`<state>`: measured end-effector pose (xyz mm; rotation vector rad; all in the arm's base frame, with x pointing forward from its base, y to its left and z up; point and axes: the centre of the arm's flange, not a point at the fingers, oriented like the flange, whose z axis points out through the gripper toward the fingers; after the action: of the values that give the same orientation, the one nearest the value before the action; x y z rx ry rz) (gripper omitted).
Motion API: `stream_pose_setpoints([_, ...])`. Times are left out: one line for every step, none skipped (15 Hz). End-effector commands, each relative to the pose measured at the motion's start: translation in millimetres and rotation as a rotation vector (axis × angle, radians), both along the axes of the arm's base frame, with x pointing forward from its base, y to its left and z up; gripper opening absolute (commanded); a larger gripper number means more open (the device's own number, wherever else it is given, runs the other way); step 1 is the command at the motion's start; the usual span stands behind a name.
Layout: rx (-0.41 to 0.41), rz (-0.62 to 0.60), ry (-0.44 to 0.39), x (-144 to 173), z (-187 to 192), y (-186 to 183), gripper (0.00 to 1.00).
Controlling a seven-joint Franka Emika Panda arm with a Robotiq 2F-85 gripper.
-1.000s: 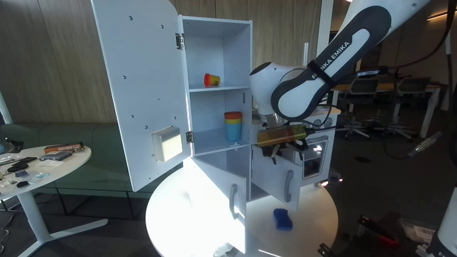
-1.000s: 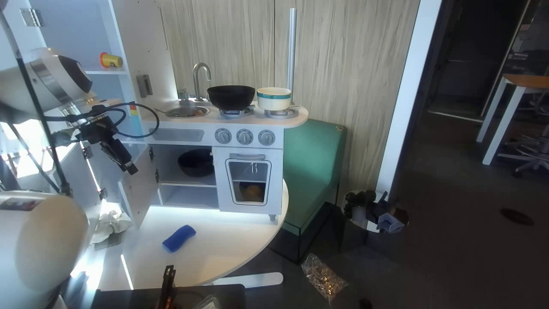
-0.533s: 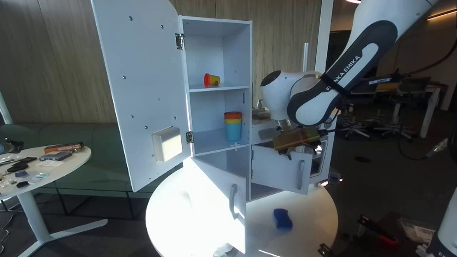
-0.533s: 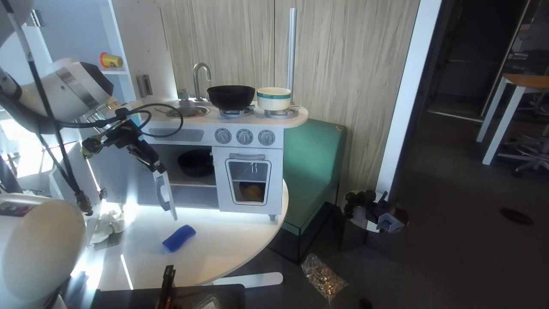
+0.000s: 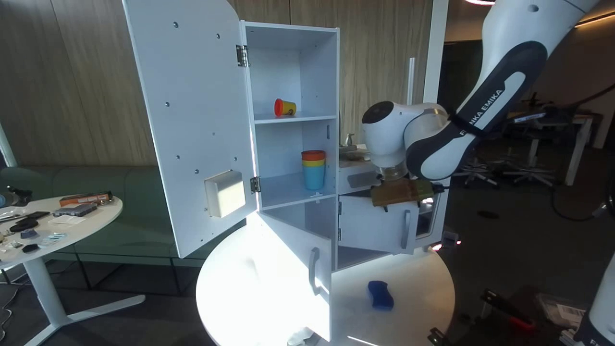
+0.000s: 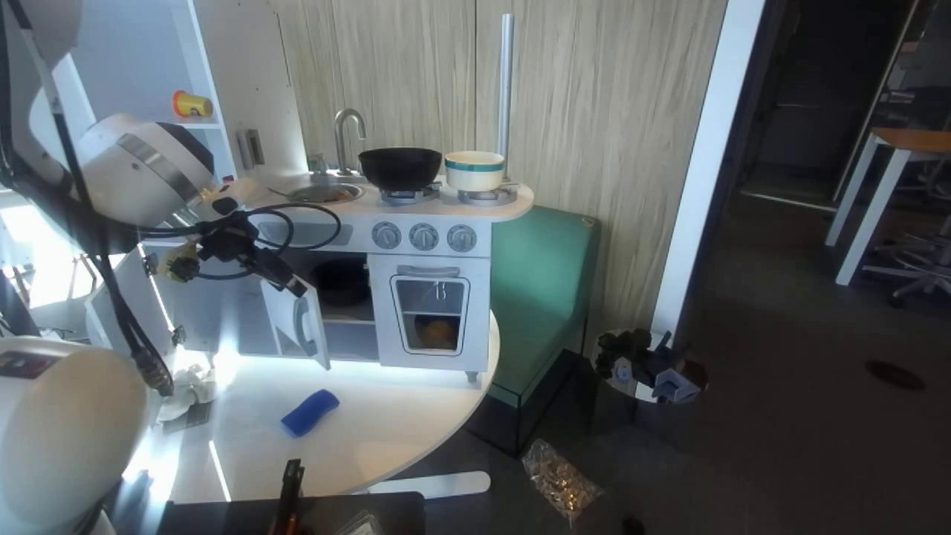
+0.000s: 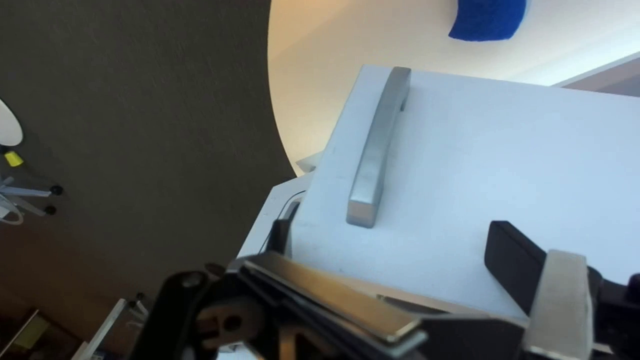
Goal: Close the bottom cabinet door on the right then move the yellow container to the bottom shelf.
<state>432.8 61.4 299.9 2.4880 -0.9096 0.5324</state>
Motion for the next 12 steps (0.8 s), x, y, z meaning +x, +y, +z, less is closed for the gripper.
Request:
stream_pose_setpoints([0.023, 0.086, -0.169, -14, 16, -8, 1.0])
stream_pose_setpoints([0.018, 0.106, -0.206, -18, 19, -10, 1.0])
stream_pose_setpoints([0.015, 0.121, -0.228, -19, 21, -14, 1.0])
stream_pose_setpoints([0.031, 0.134, -0.237, -18, 18, -18, 1.0])
stream_pose_setpoints([0.05, 0.143, -0.25, -16, 15, -23, 1.0])
stream_pose_setpoints([0.088, 0.152, -0.245, -12, 9, -29, 1.0])
stream_pose_setpoints([0.126, 0.164, -0.236, -9, 2, -33, 1.0])
stream_pose_setpoints([0.167, 0.183, -0.224, -7, -5, -36, 1.0])
stream_pose_setpoints([0.182, 0.195, -0.233, -7, -7, -39, 1.0])
stream_pose_setpoints([0.155, 0.214, -0.271, -10, -3, -42, 1.0])
stream_pose_setpoints([0.096, 0.24, -0.315, -15, 7, -47, 1.0])
stream_pose_setpoints([0.056, 0.266, -0.346, -22, 16, -52, 1.0])
